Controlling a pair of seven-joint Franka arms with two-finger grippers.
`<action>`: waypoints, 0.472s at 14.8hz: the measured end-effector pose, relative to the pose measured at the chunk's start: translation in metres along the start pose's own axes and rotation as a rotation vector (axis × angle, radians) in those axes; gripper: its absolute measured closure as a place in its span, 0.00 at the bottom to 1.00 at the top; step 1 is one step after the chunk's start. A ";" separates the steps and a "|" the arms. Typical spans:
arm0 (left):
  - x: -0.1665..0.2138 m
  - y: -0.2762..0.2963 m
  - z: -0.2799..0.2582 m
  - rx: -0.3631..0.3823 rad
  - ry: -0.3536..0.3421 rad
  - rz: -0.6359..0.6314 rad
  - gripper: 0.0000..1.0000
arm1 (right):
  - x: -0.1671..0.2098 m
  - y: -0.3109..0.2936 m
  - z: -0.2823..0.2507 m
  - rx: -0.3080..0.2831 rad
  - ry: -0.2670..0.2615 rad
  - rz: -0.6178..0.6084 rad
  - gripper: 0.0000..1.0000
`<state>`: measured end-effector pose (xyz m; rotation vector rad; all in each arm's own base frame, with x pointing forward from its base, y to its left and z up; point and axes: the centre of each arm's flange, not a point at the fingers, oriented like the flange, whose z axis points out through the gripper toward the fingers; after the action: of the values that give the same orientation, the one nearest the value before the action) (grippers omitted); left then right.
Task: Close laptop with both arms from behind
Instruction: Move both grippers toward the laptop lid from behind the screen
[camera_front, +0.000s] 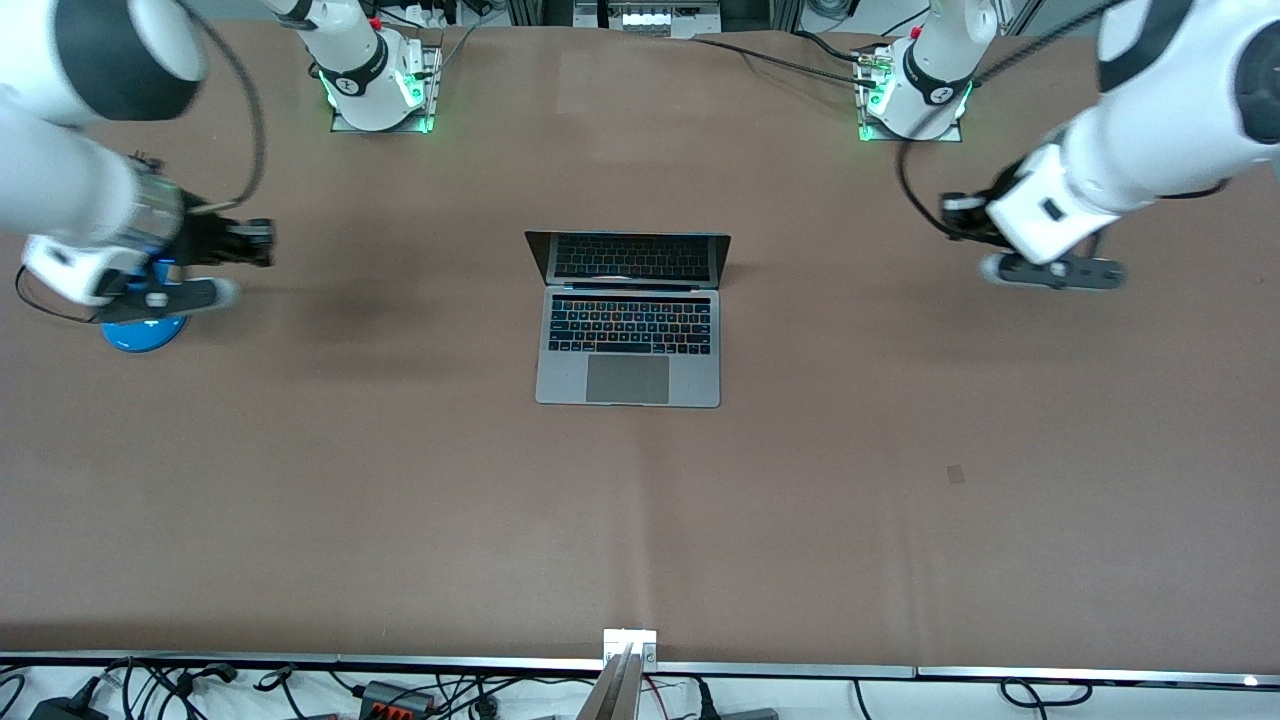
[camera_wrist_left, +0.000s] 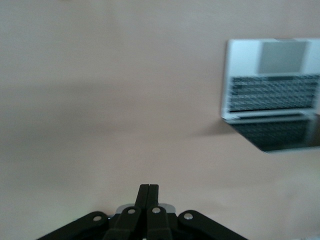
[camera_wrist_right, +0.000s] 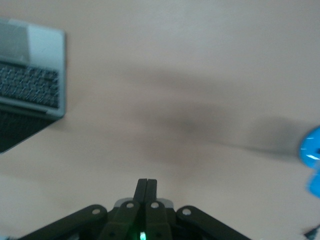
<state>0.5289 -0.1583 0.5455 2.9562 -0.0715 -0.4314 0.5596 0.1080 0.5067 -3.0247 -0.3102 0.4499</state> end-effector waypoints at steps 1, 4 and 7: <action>-0.003 0.013 0.008 -0.021 -0.019 0.020 0.99 | 0.004 -0.018 0.013 0.029 -0.030 -0.019 0.99; -0.017 0.064 0.047 -0.007 -0.066 0.106 0.99 | 0.010 -0.061 0.058 0.097 -0.124 -0.044 0.99; -0.035 0.106 0.095 0.029 -0.112 0.156 0.99 | 0.006 -0.115 0.101 0.116 -0.217 -0.087 0.99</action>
<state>0.4657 -0.2740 0.4818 2.9241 -0.3211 -0.5774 0.5139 0.2255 0.4200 -2.8400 -0.4101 0.7627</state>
